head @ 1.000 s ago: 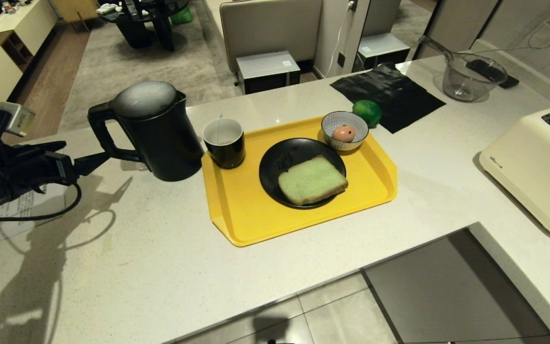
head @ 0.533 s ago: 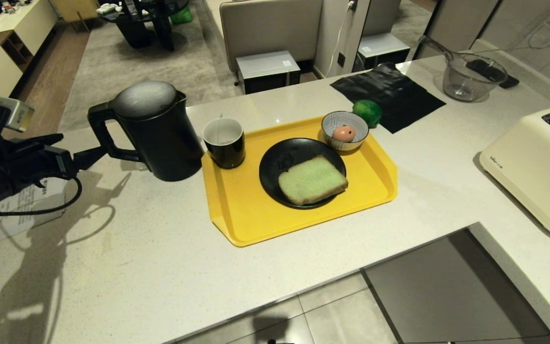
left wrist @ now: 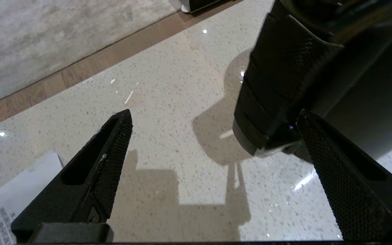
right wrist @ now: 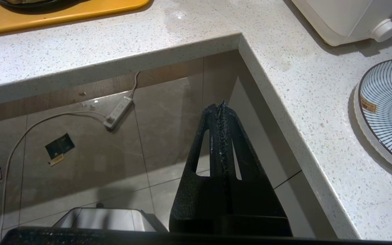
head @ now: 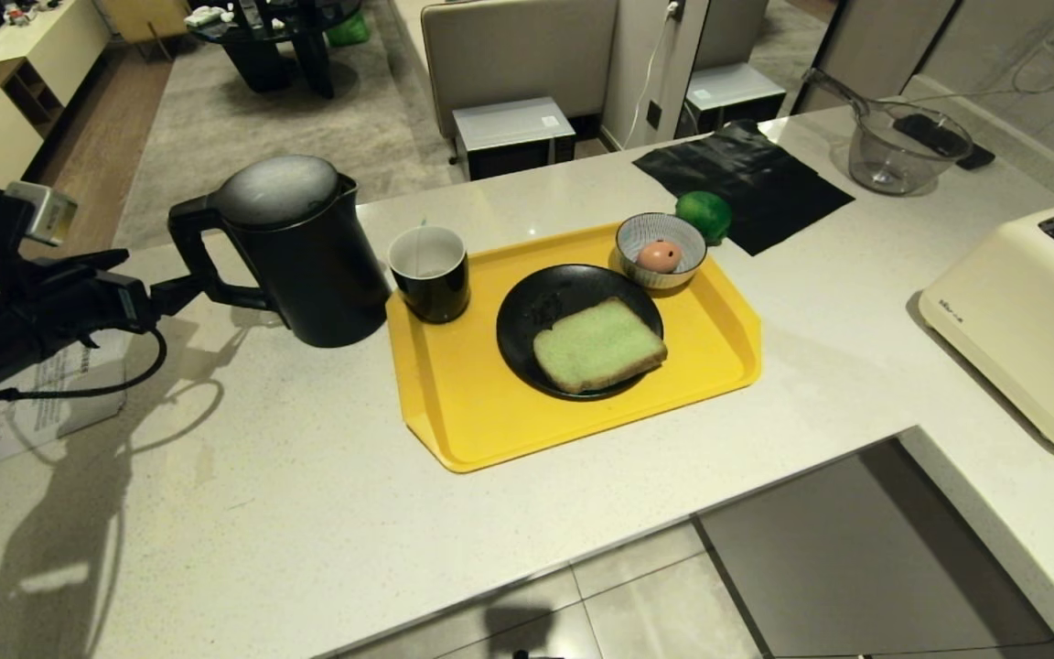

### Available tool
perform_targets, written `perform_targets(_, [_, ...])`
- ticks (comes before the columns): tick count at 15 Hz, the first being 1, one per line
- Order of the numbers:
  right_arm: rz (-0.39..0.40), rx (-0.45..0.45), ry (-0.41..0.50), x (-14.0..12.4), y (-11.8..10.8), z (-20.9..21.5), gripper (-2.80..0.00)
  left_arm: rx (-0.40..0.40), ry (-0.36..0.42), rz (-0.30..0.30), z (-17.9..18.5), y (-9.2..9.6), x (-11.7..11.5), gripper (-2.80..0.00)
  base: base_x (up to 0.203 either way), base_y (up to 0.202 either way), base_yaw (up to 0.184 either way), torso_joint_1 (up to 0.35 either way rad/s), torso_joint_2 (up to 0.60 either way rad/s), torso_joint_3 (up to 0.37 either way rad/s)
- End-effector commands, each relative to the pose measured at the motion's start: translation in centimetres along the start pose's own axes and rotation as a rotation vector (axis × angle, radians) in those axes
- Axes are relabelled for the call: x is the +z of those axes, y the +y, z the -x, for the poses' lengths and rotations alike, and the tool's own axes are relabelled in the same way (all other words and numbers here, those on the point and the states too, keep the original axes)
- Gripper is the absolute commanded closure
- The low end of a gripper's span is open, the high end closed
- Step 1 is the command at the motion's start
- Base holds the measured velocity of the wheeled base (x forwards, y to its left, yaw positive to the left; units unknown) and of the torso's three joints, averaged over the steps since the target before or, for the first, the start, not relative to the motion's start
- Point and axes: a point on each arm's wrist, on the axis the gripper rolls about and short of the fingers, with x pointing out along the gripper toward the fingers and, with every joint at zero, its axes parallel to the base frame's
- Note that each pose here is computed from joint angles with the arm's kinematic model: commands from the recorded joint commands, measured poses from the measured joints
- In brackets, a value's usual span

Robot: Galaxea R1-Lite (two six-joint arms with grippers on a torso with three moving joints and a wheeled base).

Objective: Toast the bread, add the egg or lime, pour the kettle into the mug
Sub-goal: Pick up the kettle

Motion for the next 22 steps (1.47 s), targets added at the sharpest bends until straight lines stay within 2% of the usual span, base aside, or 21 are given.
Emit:
perform_targets(1, [0.000,-0.001,0.021,-0.5,0.0,-0.1,0.00,-0.007,-0.007,-0.001,-0.9,0.3,-0.2,-2.80,0.000,0.000,0.000,0.000,0.00,0.000])
perform_targets(7, [0.000,-0.001,0.021,-0.5,0.0,-0.1,0.00,-0.043,-0.033,0.000,-2.0,-0.5,0.2,-2.80,0.000,0.000,0.000,0.000,0.00,0.000])
perform_targets(10, [0.000,-0.001,0.020,-0.5,0.0,-0.1,0.00,-0.042,-0.036,0.001,-2.5,-0.4,-0.4,-2.80,0.000,0.000,0.000,0.000,0.00,0.000])
perform_targets(14, [0.000,-0.001,0.021,-0.5,0.0,-0.1,0.00,-0.052,-0.078,0.058,-3.3,-0.5,0.1,-2.80,0.000,0.000,0.000,0.000,0.00,0.000])
perform_targets(22, [0.000,-0.001,0.021,-0.5,0.0,-0.1,0.00,-0.076,-0.086,0.057,-3.8,-1.1,0.4,-2.80,0.000,0.000,0.000,0.000,0.00,0.000])
